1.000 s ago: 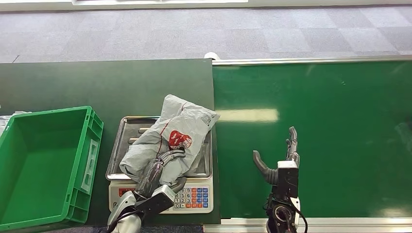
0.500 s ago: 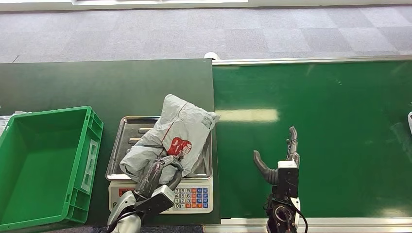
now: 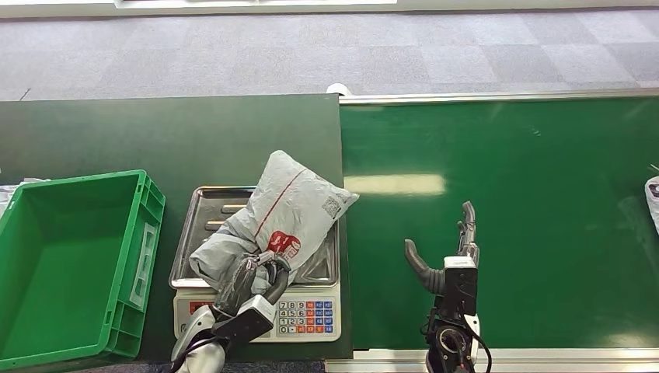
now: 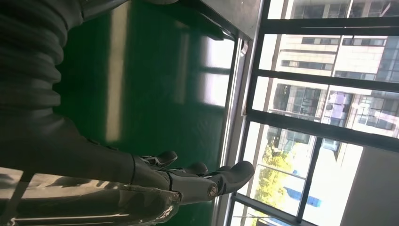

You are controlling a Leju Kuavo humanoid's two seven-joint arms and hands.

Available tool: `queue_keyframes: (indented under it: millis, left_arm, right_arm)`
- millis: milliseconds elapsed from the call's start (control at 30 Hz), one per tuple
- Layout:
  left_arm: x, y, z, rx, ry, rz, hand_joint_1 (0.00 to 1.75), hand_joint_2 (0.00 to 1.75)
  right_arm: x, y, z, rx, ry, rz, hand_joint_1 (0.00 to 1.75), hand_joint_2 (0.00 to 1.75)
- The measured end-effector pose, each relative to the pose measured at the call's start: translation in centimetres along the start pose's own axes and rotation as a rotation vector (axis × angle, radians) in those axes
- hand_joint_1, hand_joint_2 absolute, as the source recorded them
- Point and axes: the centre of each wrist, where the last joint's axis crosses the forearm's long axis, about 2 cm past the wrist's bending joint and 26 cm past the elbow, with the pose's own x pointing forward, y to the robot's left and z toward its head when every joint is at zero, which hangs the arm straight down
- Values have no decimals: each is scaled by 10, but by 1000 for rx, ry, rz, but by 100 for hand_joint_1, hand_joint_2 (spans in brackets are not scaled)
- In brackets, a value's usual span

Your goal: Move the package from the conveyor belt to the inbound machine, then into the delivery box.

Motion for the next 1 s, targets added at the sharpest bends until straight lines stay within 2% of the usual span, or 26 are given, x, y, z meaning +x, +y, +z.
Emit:
queue_keyframes:
  millis: [267, 733, 833, 1000]
  left_arm:
    - [3, 6, -1, 134, -87, 41, 175, 175]
    - [7, 9, -2, 180, -112, 55, 175, 175]
    - [10, 13, -1, 280, -160, 92, 175, 175]
    - [25, 32, -4, 546, -218, 201, 175, 175]
  right_arm:
    - [0, 0, 0, -3, 0, -1, 0, 175]
    - [0, 0, 0, -4, 0, 0, 0, 175]
    - [0, 0, -1, -3, 0, 0, 0, 175]
    - [0, 1, -7, -2, -8, -4, 0, 175]
